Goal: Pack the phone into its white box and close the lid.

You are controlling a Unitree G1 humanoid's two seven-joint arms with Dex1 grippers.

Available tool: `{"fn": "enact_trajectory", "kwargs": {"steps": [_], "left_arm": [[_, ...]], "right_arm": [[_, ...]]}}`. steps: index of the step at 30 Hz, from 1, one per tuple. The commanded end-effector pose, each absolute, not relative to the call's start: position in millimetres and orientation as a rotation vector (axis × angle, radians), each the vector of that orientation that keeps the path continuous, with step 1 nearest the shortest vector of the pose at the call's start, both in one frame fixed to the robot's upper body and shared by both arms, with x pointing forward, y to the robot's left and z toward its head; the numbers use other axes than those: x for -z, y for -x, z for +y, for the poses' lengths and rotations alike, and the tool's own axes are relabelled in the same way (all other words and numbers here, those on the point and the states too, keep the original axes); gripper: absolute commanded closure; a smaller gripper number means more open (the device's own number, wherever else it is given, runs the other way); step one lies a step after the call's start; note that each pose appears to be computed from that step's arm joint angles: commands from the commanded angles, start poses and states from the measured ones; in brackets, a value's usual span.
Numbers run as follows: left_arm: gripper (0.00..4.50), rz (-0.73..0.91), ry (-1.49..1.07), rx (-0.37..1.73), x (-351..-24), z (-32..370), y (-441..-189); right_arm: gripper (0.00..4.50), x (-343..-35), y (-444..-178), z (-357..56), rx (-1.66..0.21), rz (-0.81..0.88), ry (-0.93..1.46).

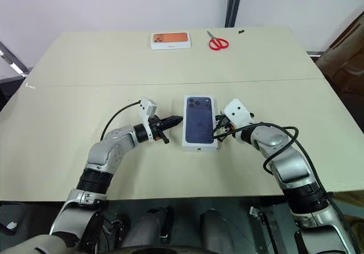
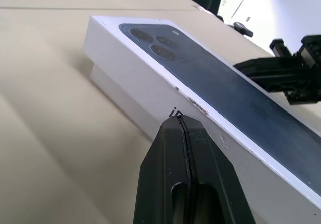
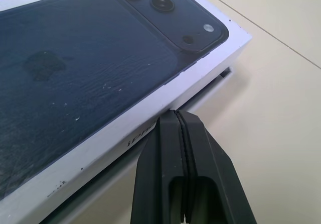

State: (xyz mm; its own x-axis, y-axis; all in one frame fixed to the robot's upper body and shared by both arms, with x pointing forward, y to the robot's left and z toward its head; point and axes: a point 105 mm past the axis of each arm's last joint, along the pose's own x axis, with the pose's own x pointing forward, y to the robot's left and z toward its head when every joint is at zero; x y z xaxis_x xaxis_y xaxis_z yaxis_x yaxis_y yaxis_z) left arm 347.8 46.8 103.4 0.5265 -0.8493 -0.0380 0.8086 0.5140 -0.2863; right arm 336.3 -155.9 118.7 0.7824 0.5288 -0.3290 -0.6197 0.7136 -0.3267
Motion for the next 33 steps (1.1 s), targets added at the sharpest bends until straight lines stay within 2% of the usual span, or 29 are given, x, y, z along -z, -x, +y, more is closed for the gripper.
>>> {"fn": "enact_trajectory", "kwargs": {"steps": [1, 13, 21, 26, 33], "left_arm": [[4.50, 0.160, 0.236, 1.066, -109, 30, -342], [4.50, 0.165, 0.236, 1.046, -109, 34, -350], [4.50, 0.155, 0.237, 1.044, -110, 35, -347], [4.50, 0.170, 0.218, 1.042, -104, 38, -346], [4.50, 0.172, 0.228, 1.053, -104, 35, -342]], "right_arm": [[4.47, -131, -333, -146, -0.673, 0.162, 0.437], [4.47, -126, -331, -146, -0.684, 0.183, 0.451], [4.47, -128, -329, -138, -0.711, 0.185, 0.417], [4.47, -119, -331, -145, -0.686, 0.216, 0.465], [4.47, -124, -335, -151, -0.656, 0.208, 0.458]]}}
